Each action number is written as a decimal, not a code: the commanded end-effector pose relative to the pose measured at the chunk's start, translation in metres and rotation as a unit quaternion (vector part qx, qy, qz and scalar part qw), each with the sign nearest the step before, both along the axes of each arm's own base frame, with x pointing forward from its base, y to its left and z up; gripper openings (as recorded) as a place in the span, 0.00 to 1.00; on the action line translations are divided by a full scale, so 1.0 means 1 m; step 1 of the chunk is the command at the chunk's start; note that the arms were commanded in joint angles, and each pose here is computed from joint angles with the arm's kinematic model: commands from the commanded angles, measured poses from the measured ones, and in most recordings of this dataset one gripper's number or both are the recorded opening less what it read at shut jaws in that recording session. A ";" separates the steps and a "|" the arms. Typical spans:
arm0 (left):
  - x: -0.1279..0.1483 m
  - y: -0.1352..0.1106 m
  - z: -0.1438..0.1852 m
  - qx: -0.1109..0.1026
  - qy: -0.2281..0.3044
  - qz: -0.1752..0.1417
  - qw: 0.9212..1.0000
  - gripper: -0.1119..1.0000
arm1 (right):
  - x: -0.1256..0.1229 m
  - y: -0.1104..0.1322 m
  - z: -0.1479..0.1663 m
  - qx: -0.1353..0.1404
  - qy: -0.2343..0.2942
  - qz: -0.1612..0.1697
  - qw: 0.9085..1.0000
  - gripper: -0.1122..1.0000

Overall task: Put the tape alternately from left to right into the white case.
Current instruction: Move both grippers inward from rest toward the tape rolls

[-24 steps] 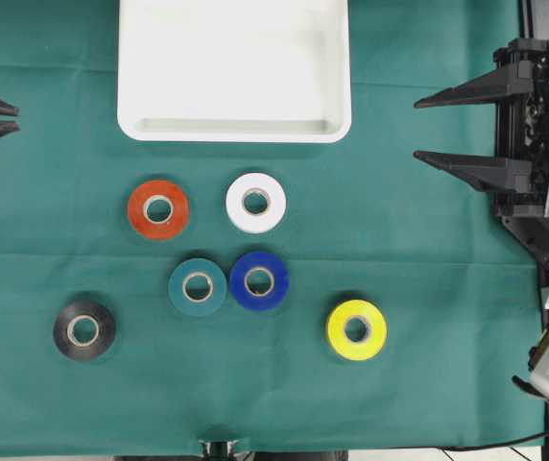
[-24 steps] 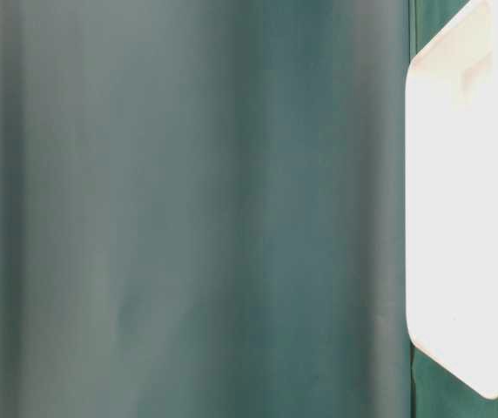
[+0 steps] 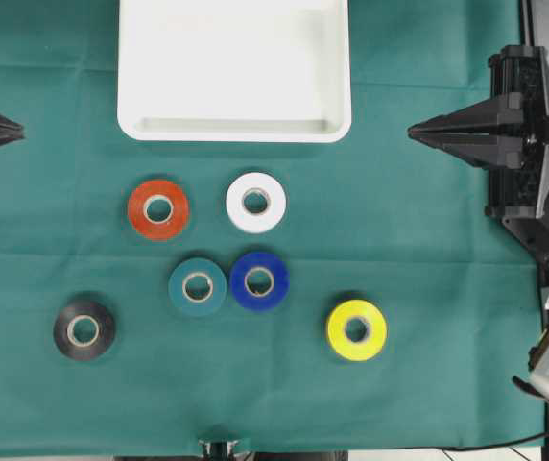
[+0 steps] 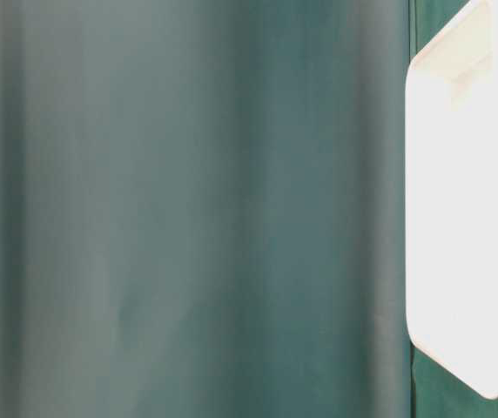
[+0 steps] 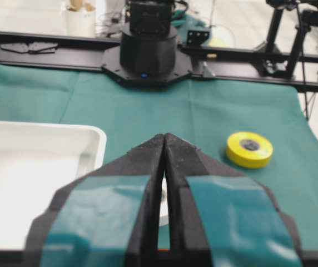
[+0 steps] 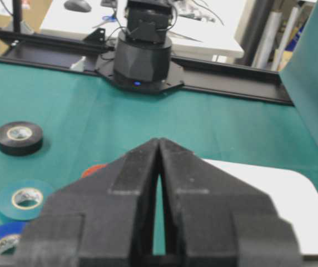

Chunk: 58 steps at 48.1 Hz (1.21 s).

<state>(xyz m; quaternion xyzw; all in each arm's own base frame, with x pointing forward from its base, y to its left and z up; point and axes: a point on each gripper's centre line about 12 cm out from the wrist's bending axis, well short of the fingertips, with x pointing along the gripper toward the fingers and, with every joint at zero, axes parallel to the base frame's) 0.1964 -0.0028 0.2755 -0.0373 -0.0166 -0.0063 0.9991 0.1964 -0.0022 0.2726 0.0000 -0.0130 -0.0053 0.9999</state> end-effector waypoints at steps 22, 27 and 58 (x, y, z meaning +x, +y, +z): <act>0.013 -0.002 -0.014 -0.027 0.045 -0.003 0.999 0.26 | 0.015 -0.002 -0.015 0.004 0.043 -0.004 0.999 0.36; 0.016 -0.002 -0.019 -0.027 0.060 -0.002 0.998 0.53 | 0.019 -0.002 -0.016 0.006 0.048 -0.004 0.999 0.64; 0.053 0.000 -0.035 -0.028 0.145 0.004 0.989 0.94 | 0.045 -0.003 -0.029 0.030 0.118 -0.008 0.993 0.85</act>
